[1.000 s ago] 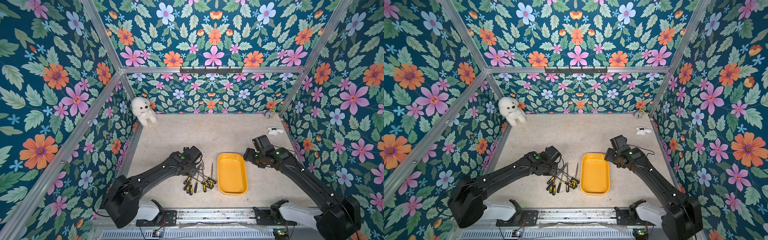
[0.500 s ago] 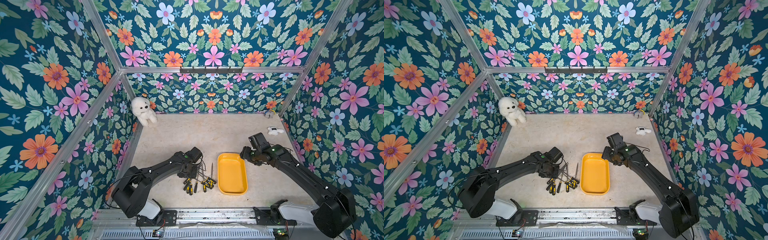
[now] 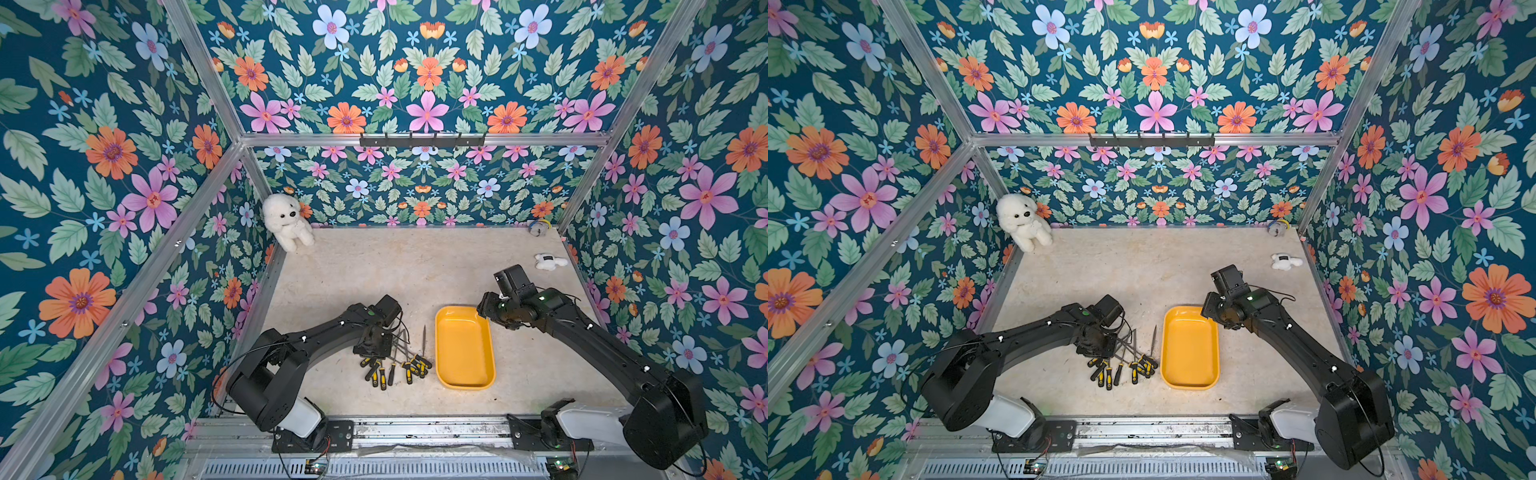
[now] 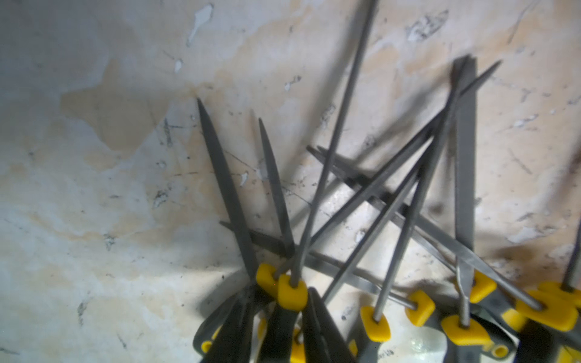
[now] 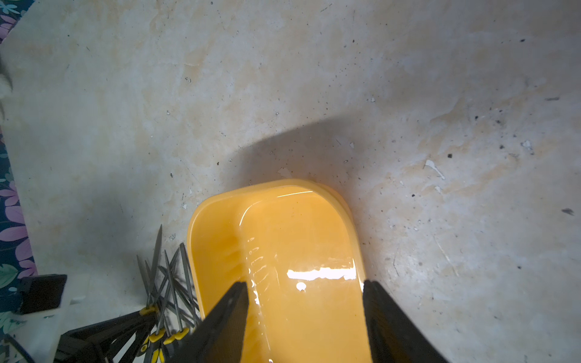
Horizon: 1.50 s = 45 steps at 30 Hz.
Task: Put the file tool into the storage box
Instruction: Pick up the file tool from the center of the board.
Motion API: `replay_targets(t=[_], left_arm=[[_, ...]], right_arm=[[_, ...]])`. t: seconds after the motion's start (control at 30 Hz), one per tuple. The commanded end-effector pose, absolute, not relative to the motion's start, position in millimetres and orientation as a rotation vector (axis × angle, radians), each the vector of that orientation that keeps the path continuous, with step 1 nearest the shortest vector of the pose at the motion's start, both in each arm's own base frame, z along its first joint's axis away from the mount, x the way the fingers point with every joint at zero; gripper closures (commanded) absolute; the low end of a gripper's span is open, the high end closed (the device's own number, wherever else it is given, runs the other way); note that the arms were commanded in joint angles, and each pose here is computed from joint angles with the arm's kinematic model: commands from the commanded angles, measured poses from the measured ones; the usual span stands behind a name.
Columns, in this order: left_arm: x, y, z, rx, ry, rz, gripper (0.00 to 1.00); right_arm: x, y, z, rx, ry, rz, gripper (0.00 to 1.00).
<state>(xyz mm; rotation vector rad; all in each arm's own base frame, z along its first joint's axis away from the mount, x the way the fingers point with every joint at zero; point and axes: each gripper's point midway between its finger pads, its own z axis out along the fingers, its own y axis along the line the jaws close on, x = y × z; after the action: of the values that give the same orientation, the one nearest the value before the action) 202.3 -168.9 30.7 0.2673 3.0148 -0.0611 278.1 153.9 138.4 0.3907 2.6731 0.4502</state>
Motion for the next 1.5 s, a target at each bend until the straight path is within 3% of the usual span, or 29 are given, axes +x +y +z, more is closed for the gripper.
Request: replay_targets(t=[0.0,0.37,0.63,0.77,0.87,1.0,1.47], left_arm=[[201.1,-169.3,30.5,0.313,3.02,-0.072,0.72],[207.9,-179.9,38.1,0.379,2.989,-0.129,0.95],[221.9,-191.9,75.9,0.391,2.909,-0.195,1.0],[229.1,-220.1,119.3,0.391,2.818,-0.435,1.0],[231.8,-256.2,157.5,0.345,2.688,-0.814,1.0],[229.0,-284.0,181.1,0.282,2.566,-1.145,1.0],[219.7,-298.3,194.6,0.246,2.471,-1.378,1.0]], right_arm=[[280.4,155.7,139.0,0.395,2.663,0.458,0.37],[285.6,162.3,144.2,0.393,2.647,0.487,0.4],[294.9,175.7,169.9,0.389,2.585,0.601,0.4],[304.4,207.9,215.3,0.317,2.459,0.877,0.4],[306.4,238.5,254.3,0.249,2.3,1.184,0.4],[303.2,265.9,267.5,0.207,2.215,1.438,0.43],[297.0,314.9,228.6,0.103,2.331,1.44,0.51]])
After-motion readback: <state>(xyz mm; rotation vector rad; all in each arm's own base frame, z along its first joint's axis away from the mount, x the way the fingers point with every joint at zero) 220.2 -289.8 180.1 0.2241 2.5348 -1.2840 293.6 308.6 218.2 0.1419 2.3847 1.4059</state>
